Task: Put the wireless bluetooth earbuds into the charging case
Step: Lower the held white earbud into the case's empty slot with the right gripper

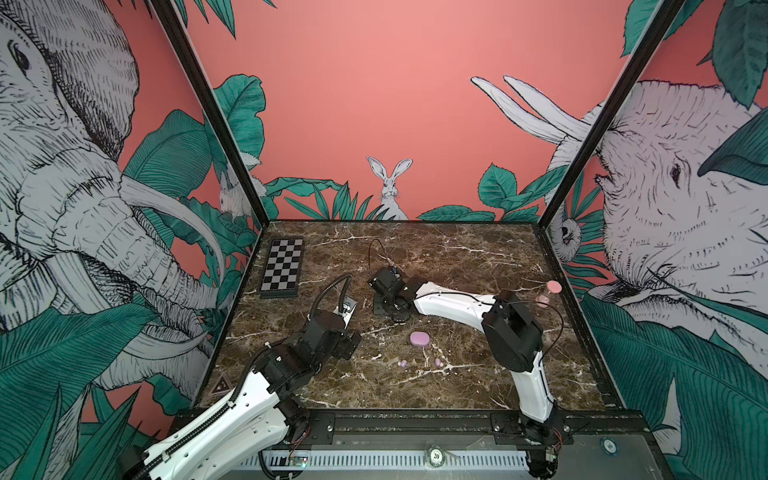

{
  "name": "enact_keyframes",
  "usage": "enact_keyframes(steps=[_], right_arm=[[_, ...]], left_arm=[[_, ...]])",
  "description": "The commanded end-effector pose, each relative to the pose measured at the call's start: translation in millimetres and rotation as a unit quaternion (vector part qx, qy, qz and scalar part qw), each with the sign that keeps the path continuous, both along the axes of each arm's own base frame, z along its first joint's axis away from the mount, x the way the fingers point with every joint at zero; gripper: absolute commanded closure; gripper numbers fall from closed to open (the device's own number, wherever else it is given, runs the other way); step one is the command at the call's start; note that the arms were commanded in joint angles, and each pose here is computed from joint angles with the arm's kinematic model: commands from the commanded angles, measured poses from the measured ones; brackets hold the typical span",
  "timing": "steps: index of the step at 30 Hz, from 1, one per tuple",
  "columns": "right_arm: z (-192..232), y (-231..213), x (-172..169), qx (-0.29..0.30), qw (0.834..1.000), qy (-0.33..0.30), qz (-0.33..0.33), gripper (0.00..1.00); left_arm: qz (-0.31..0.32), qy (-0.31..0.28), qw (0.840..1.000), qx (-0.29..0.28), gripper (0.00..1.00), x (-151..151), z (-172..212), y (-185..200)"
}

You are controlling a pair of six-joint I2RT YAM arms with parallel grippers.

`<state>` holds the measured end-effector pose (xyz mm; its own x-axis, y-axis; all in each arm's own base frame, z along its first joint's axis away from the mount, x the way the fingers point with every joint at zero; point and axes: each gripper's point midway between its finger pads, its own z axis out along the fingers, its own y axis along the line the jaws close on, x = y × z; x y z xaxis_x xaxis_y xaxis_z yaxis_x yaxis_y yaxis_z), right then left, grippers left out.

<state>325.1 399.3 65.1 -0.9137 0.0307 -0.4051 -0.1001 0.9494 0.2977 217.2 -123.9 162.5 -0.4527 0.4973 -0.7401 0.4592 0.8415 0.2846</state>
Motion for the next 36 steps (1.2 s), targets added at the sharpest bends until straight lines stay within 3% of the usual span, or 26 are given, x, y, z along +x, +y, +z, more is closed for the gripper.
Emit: enact_keyframes(steps=[1, 36], right_arm=[[-7.1, -2.8, 5.8, -0.016, 1.0, -0.002, -0.004, 0.84], [-25.5, -3.4, 9.7, -0.027, 1.0, 0.005, -0.012, 0.83]], left_arm=[[0.002, -0.011, 1.0, 0.003, 0.01, 1.2, 1.6, 1.7], [0.003, -0.007, 1.0, 0.013, 0.01, 2.6, -0.7, 2.2]])
